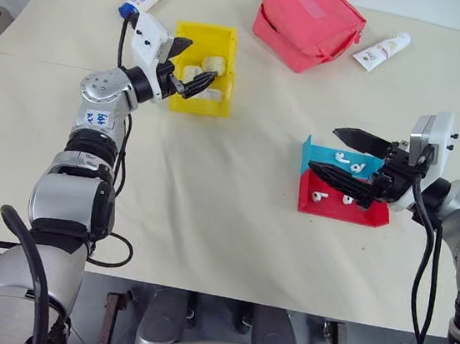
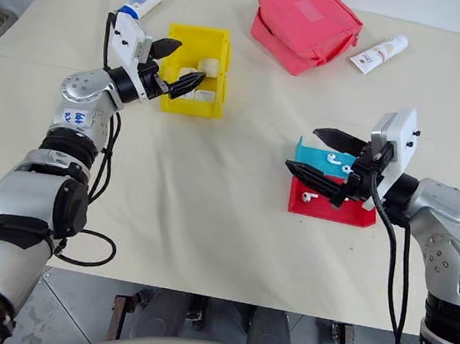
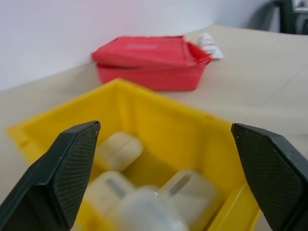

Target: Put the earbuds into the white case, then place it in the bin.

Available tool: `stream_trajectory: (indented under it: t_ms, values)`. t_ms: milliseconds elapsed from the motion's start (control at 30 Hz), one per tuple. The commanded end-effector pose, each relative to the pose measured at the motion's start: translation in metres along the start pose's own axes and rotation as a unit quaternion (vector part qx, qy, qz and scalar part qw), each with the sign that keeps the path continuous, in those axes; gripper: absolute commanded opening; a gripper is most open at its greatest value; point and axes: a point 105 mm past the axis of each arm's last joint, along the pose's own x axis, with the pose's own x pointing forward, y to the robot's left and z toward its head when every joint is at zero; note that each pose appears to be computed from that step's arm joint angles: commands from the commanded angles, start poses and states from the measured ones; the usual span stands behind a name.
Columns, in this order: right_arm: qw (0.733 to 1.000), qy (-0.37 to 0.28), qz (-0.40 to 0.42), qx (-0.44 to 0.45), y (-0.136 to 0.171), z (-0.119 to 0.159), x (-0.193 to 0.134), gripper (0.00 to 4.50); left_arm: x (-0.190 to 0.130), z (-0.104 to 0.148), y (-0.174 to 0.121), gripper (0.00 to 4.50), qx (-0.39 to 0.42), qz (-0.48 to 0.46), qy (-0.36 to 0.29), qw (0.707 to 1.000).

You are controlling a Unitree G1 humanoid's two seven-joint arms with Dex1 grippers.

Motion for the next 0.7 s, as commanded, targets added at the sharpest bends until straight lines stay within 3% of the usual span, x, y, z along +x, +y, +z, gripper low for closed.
stream_trajectory:
  t_ms: [33, 133, 233, 400, 533, 700]
  values:
    - [0.999, -0.009, 0.01, -0.037, -0.001, 0.011, 0.0, 4.5, -0.009, 0.041, 0.003, 4.47, 0.042, -0.026, -0.071, 0.996]
    - [0.999, -0.007, 0.019, -0.051, -0.004, 0.013, -0.001, 4.5, -0.028, 0.054, -0.005, 4.47, 0.033, -0.05, -0.093, 0.994]
    - [0.997, 0.03, 0.024, -0.065, -0.015, -0.001, -0.007, 4.5, -0.075, 0.065, -0.039, 4.47, 0.014, -0.138, -0.107, 0.985]
    - [0.995, 0.051, 0.049, -0.072, -0.021, -0.009, -0.016, 4.5, -0.12, 0.048, -0.052, 4.47, 0.002, -0.133, -0.042, 0.99]
    - [0.99, 0.109, 0.063, -0.059, -0.03, -0.029, -0.034, 4.5, -0.167, 0.028, -0.076, 4.47, -0.031, -0.147, 0.024, 0.988]
    - [0.986, 0.138, 0.069, -0.062, -0.04, -0.035, -0.044, 4.5, -0.189, 0.022, -0.078, 4.47, -0.034, -0.109, 0.039, 0.993]
